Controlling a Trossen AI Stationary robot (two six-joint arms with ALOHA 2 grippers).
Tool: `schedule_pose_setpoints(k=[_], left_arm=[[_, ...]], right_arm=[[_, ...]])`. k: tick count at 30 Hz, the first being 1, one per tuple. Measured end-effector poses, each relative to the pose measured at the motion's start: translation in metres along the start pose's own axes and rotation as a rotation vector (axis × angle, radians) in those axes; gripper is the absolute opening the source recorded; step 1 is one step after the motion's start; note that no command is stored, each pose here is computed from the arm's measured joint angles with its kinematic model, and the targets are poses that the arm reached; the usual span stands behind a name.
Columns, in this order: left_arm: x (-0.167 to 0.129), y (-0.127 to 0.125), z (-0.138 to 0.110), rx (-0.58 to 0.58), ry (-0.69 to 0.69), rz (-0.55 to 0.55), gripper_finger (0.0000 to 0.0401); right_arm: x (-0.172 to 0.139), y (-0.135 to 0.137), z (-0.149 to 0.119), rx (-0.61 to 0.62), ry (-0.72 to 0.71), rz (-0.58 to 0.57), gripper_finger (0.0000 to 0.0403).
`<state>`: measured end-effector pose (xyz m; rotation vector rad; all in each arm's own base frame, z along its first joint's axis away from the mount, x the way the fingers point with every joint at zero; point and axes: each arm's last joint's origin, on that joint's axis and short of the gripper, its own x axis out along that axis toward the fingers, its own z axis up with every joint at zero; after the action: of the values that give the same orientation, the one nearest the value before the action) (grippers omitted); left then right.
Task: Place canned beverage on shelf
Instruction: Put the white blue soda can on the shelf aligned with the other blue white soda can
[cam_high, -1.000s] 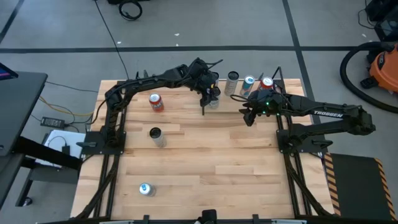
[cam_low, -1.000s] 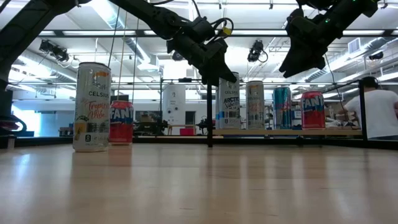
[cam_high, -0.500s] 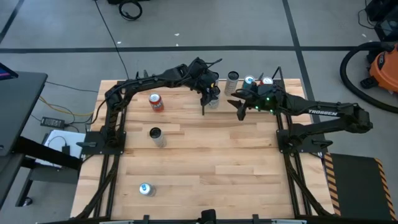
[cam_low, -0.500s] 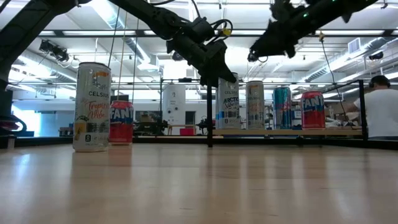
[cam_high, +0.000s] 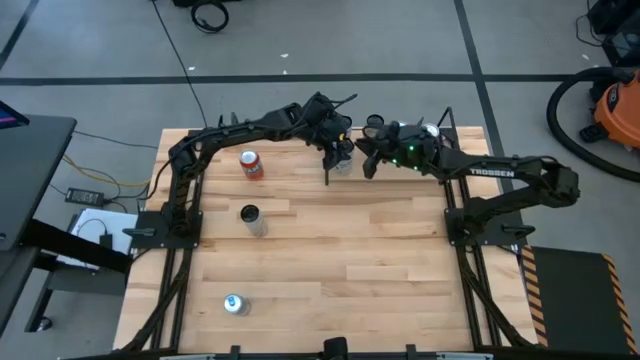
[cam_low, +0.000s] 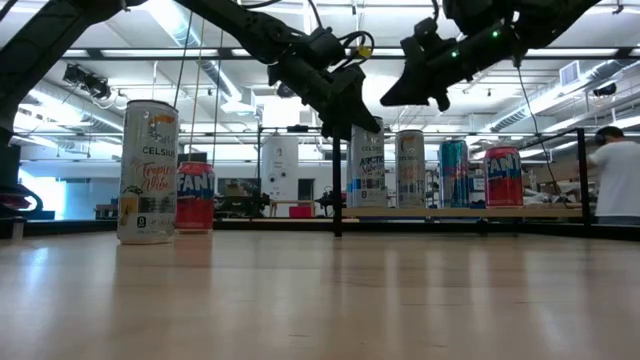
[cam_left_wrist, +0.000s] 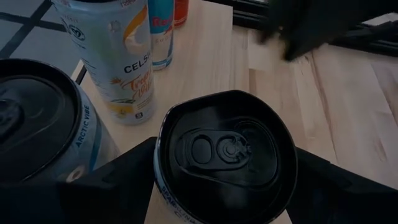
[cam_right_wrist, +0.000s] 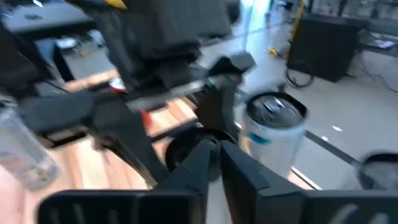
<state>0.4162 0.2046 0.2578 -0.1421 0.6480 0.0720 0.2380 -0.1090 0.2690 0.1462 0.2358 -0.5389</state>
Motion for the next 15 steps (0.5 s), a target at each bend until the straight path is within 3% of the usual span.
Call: schedule_pose_setpoints(k=[4,15], left_arm=[[0.000,0.000,0.000,-0.015,0.000,0.001,0.0289],[0.000,0.000,0.000,0.010,-0.009,-0.003,0.0289]], right_arm=[[0.000,0.002,0.002,-0.002,-0.016,0.049,0.0008],[0.024,0.000,-0.012,0.022,0.010,0.073,0.0012]])
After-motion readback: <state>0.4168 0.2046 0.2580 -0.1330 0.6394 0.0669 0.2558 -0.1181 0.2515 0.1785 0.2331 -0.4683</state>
